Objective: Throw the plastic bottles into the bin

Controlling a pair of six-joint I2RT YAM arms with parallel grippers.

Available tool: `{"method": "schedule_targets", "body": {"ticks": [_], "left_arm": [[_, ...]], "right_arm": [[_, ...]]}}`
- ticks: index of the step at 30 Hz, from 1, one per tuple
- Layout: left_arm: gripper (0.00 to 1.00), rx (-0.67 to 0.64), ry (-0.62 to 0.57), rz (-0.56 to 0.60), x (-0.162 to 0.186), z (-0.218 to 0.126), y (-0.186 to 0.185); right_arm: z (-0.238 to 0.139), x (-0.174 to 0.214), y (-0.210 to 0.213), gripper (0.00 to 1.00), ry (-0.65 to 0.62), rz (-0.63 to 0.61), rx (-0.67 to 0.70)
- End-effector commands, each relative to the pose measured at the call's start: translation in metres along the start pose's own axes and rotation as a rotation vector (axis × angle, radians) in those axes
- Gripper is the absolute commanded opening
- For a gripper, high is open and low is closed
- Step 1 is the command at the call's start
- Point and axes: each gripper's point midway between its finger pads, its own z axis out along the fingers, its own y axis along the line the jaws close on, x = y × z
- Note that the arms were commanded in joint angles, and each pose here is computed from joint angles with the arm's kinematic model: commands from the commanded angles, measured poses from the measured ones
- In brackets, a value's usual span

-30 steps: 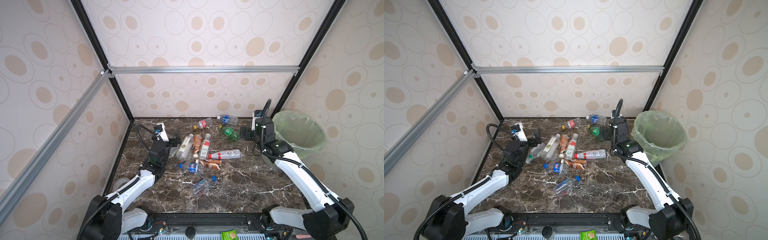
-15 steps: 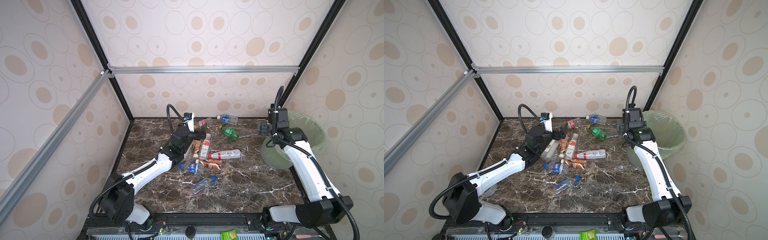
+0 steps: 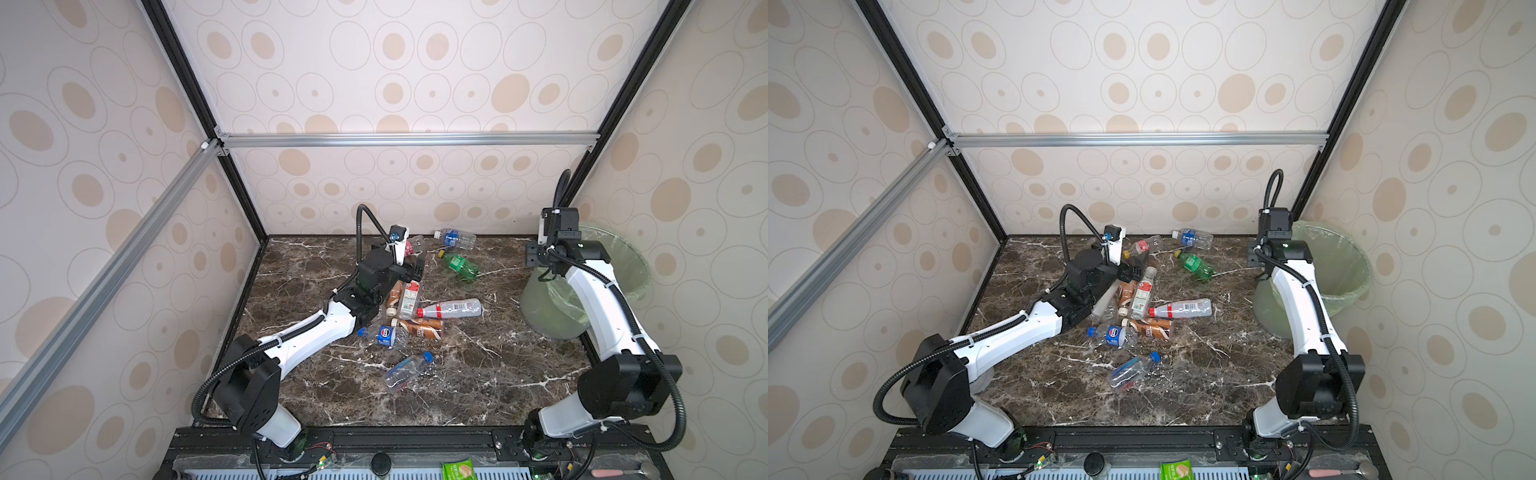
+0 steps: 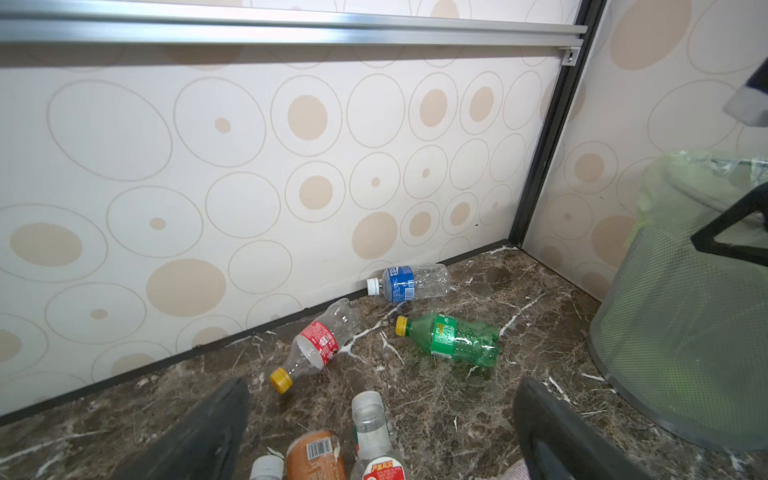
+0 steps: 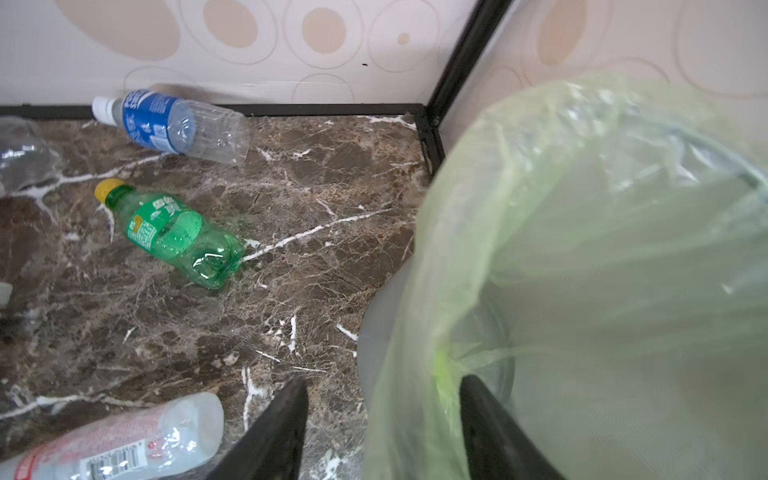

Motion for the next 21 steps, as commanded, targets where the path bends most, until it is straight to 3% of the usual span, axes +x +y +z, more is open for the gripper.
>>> {"method": "schedule_targets", "body": {"ticks": [1, 10, 14, 18, 21], "left_arm": [[0.99, 0.009, -0.047, 0.082, -0.022, 0.005, -0.006], [0.99, -0.005, 0.032, 0.185, -0.008, 0.014, -0.005], [0.99, 0.021, 0.042, 0.21, -0.003, 0.012, -0.009], [0.99, 0.004, 0.098, 0.175, 0.008, 0.016, -0.007], [0.99, -0.006, 0.135, 0.156, 0.014, 0.02, -0.006]], "right_arm": [[0.005, -0.003, 0.013, 0.5, 0.024, -0.022, -0.066], [0.022, -0.007, 0.023, 0.24, 0.059, -0.068, -0.094], [0.019, -0.02, 0.03, 0.13, 0.019, -0.093, -0.137], [0.014, -0.039, 0.037, 0.02, -0.035, -0.118, -0.169], [0.02, -0.045, 0.046, 0.0, -0.031, -0.143, -0.196]]}}
